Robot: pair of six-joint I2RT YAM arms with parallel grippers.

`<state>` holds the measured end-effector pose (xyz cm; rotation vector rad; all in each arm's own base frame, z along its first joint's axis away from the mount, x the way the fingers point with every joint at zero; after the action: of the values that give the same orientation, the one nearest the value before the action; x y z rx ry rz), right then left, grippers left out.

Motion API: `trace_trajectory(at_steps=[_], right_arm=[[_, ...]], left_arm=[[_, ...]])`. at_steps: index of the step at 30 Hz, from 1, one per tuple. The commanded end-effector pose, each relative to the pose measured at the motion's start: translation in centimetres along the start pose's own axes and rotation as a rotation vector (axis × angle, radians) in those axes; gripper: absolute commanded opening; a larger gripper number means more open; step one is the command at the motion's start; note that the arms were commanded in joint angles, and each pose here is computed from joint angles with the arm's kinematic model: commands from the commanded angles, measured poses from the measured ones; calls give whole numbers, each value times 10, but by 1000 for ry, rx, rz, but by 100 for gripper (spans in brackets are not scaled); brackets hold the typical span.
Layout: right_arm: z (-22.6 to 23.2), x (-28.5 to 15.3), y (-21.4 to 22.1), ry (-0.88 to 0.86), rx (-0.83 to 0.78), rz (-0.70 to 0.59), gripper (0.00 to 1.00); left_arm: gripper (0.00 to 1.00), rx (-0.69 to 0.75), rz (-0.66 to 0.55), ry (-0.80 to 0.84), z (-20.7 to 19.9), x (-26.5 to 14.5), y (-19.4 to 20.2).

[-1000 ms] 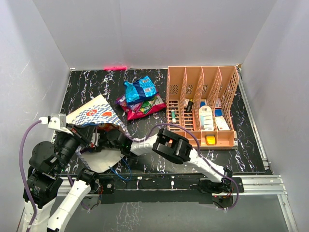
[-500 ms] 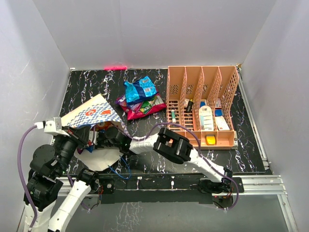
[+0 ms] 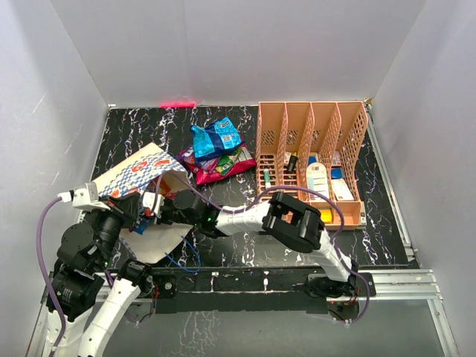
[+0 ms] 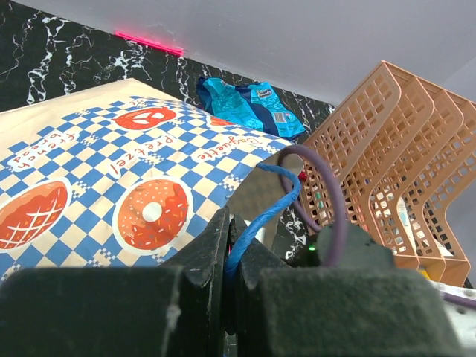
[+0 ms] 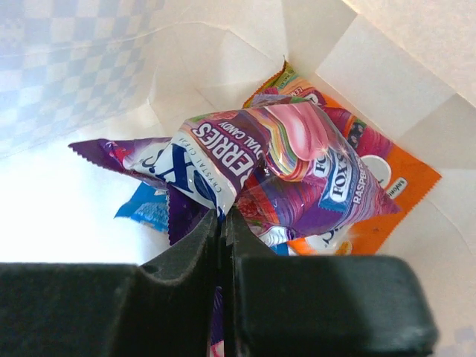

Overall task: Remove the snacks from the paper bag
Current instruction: Take out the snack from the paper bag.

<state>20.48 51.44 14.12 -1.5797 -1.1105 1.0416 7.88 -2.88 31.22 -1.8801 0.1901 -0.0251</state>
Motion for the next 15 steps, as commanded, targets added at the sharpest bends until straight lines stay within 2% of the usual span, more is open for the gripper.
trace_trajectory(at_steps=[1, 9, 15], right_arm=[[-10, -28, -65, 73, 5, -164, 7], [-6, -78, -81, 70, 40, -113, 7], [0, -124, -103, 0, 52, -93, 7]], left_arm=[[0, -3, -41, 3, 0, 0, -3], [0, 19, -43, -5, 4, 1, 5], [0, 20, -46, -5, 7, 3, 12]])
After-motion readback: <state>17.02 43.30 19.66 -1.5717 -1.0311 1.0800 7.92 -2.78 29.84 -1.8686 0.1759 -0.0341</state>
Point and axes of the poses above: each gripper's point midway between its finger pads, its own x axis out along the fingers, its own z axis along the line the jaws close on, y = z × x, the point moved 9 cm from there along -x, back along the fingers, and after that the axes turned 6 degrees about x, right-handed, at the moved point
